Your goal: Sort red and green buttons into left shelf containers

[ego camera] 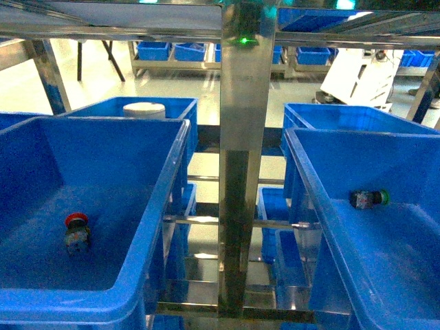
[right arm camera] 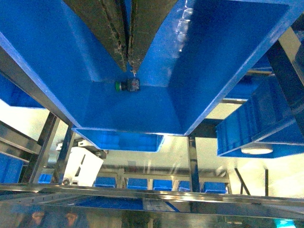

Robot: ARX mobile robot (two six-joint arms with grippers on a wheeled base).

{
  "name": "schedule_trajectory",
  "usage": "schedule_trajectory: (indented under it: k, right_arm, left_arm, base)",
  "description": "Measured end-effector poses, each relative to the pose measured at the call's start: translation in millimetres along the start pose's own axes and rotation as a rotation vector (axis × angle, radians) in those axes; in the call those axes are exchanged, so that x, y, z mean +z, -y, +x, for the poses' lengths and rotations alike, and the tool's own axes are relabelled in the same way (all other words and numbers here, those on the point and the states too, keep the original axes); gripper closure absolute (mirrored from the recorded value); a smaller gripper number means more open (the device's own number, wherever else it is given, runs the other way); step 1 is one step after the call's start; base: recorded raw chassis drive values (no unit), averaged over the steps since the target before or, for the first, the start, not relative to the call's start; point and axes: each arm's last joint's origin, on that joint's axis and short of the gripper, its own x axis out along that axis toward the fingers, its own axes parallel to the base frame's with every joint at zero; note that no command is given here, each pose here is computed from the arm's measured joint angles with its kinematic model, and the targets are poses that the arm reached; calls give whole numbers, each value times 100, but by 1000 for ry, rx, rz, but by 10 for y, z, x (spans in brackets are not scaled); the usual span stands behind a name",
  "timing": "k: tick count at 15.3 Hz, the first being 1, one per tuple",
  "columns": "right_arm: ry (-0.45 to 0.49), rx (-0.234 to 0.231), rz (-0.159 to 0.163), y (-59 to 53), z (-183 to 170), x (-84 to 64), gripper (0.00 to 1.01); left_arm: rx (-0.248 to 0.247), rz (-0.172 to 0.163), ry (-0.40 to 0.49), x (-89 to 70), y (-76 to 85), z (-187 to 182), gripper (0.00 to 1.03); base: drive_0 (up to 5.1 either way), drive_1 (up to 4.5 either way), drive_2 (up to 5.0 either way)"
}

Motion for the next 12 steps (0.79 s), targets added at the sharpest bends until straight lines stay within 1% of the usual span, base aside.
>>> schedule_trajectory:
  k: [1, 2, 3, 4, 5, 6, 7, 10, 12]
  right_arm:
    - [27, -2, 0, 0, -24, -8, 99]
    - [42, -1, 0, 0, -27, 12, 99]
    - [34, -4, 0, 1, -24, -6, 99]
    - [33, -3, 0, 0, -24, -21, 99]
    - [49, -4, 0, 0, -29, -63, 99]
    - [36, -3, 0, -1, -24, -109, 99]
    - [29, -7, 0, 0, -24, -114, 99]
    - [42, -4, 0, -1, -26, -104, 99]
    - [38, -4, 0, -1, -25, -107, 99]
  left_arm:
    - [-5, 0, -4, -33, 2, -8, 101]
    - [-30, 2, -8, -74, 14, -18, 101]
    - [-27, 1, -7, -101, 14, -27, 101]
    - [-21, 1, -24, -135, 9, -62, 101]
    - [-25, 2, -37, -208, 8, -124, 101]
    - [-30, 2, -11, -195, 11, -141, 101]
    - [-24, 1, 3, -180, 9, -142, 101]
    - [-26, 1, 2, -174, 7, -143, 101]
    - [-24, 1, 4, -223, 6, -142, 101]
  base:
    - [0, 0, 0]
    - [0, 0, 0]
    - [0, 0, 0]
    - [0, 0, 0]
    - [0, 0, 0]
    - [0, 0, 0]
    - [0, 0, 0]
    - [0, 0, 0]
    - [0, 0, 0]
